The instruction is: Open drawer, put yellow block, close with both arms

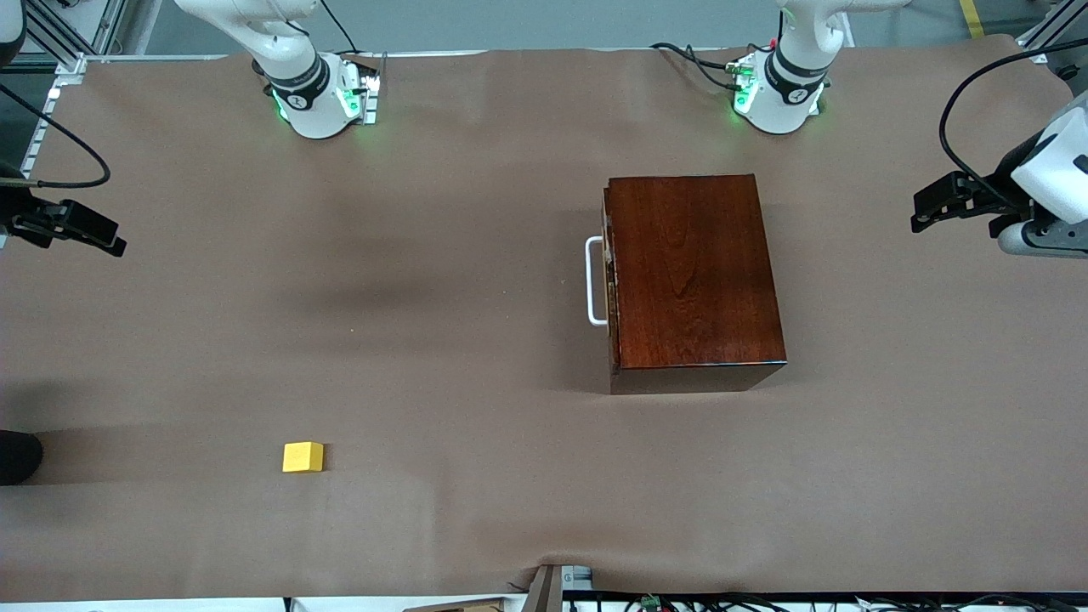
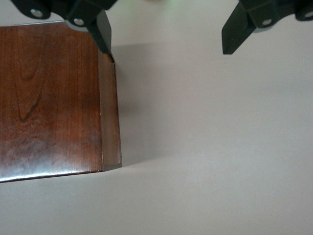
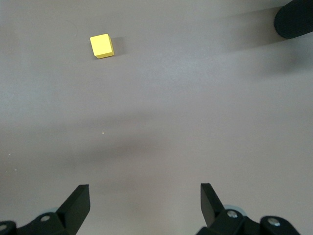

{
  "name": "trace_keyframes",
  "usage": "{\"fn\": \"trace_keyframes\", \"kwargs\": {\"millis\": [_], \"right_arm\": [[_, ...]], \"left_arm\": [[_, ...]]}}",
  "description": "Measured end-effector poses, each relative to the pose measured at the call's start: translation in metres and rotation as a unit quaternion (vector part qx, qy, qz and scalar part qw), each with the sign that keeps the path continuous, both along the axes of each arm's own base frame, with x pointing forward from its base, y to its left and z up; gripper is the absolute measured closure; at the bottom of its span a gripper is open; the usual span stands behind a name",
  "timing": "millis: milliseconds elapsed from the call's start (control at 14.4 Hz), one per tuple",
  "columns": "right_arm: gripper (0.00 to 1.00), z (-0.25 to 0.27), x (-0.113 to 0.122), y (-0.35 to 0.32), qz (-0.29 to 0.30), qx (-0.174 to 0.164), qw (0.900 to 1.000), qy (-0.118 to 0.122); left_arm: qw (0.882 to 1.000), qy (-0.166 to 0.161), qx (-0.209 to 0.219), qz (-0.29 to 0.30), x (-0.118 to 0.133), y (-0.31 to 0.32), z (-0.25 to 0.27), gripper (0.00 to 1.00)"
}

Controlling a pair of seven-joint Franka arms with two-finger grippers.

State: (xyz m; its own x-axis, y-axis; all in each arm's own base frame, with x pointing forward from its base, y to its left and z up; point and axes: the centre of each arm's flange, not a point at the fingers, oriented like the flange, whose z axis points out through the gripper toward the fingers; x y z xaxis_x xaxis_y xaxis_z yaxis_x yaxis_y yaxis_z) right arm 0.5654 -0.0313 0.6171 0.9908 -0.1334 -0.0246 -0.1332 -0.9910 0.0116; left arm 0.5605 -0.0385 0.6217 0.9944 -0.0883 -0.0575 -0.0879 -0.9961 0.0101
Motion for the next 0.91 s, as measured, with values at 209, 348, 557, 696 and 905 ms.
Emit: {"fn": "trace_keyframes", "kwargs": {"millis": [209,348,557,696,905], "right_arm": [[0.00,0.000,0.000,0.000,0.000,0.000,1.000,0.000],[0.00,0.000,0.000,0.000,0.000,0.000,1.000,0.000],[0.00,0.000,0.000,0.000,0.000,0.000,1.000,0.000],[0.00,0.000,0.000,0.000,0.000,0.000,1.000,0.000],[0.00,0.000,0.000,0.000,0.000,0.000,1.000,0.000]], "left_arm": [[1.000,-0.002,0.010,-0.001,0.000,0.002,0.000,0.00],[1.000,-0.001,0.013,-0.001,0.001,-0.003,-0.001,0.00],[0.999,0.007,0.017,0.039,0.003,-0.039,-0.013,0.00],[0.999,0.007,0.019,0.049,0.002,-0.080,-0.021,0.00],[0.999,0.002,0.017,0.041,0.002,-0.173,-0.051,0.00]]}}
